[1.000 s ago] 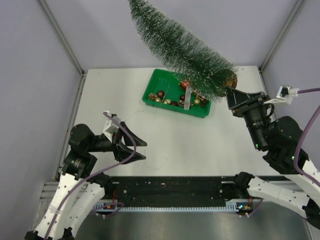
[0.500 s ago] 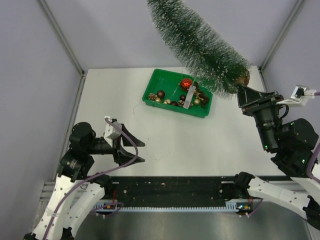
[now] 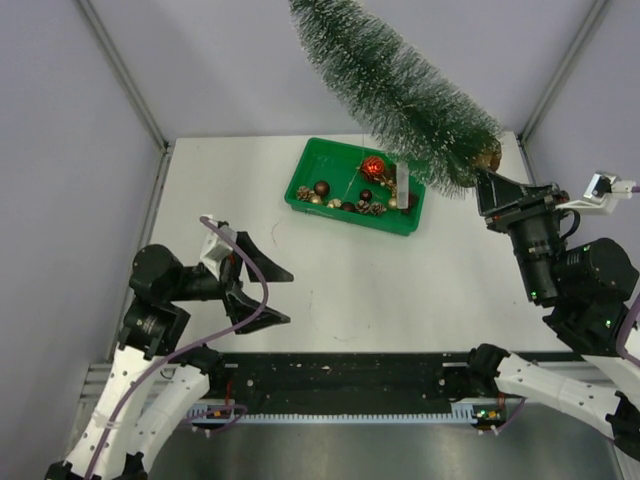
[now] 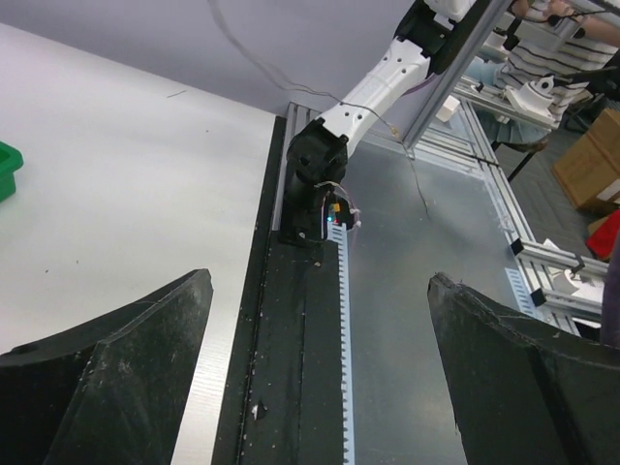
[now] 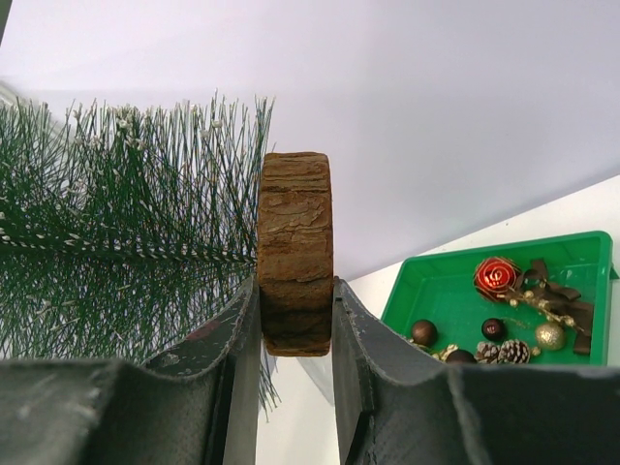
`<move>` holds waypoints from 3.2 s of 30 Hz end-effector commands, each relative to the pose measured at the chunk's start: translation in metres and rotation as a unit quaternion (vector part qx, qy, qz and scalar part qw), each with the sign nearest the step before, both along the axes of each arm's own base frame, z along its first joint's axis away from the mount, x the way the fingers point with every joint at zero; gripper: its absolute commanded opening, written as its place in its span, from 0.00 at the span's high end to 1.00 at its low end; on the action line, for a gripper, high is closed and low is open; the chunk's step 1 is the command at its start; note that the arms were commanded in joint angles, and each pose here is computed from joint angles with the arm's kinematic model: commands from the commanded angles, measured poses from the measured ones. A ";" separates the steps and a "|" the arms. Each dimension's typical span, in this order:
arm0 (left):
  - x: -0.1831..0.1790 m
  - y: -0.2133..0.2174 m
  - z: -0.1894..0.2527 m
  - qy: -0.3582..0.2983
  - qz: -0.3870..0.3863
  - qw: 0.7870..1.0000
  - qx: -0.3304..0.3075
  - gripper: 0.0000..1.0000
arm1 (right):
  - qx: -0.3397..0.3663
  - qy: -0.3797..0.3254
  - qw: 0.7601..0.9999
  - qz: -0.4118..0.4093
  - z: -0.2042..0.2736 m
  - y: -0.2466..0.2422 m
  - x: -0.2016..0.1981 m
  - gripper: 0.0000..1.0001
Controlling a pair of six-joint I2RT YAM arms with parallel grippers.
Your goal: Decorate the small christmas tree
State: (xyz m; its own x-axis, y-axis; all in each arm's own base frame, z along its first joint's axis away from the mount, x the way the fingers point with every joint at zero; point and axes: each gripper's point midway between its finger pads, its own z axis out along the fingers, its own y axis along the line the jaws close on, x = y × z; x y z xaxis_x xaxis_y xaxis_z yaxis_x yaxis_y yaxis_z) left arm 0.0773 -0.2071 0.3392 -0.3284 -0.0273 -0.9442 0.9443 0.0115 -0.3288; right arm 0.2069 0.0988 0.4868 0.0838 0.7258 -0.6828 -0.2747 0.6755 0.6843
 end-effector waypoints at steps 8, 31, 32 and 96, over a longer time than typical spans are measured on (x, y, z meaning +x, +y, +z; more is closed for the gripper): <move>0.009 -0.011 0.036 0.034 0.002 0.998 -0.053 0.01 | 0.044 -0.015 0.999 0.010 0.010 0.009 0.005 1.00; 0.022 -0.014 -0.017 0.009 0.039 0.999 -0.033 0.58 | 0.054 -0.013 0.998 -0.007 0.011 0.024 0.023 1.00; 0.023 -0.014 -0.019 0.005 0.044 0.998 -0.032 0.75 | 0.054 -0.013 0.998 -0.007 0.010 0.025 0.023 1.00; 0.162 -0.006 0.104 -0.328 0.209 0.892 0.232 1.00 | -0.236 0.287 0.927 0.046 -0.207 0.105 0.033 1.00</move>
State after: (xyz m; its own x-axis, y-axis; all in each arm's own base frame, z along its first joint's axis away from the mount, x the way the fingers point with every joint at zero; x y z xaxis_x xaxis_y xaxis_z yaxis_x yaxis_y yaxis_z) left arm 0.2635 -0.2186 0.4297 0.1838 0.4437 -0.8771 0.8369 0.3974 0.3764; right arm 0.2183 0.1922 0.2415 -0.5571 0.0947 -0.8250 -0.1906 0.9524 0.2380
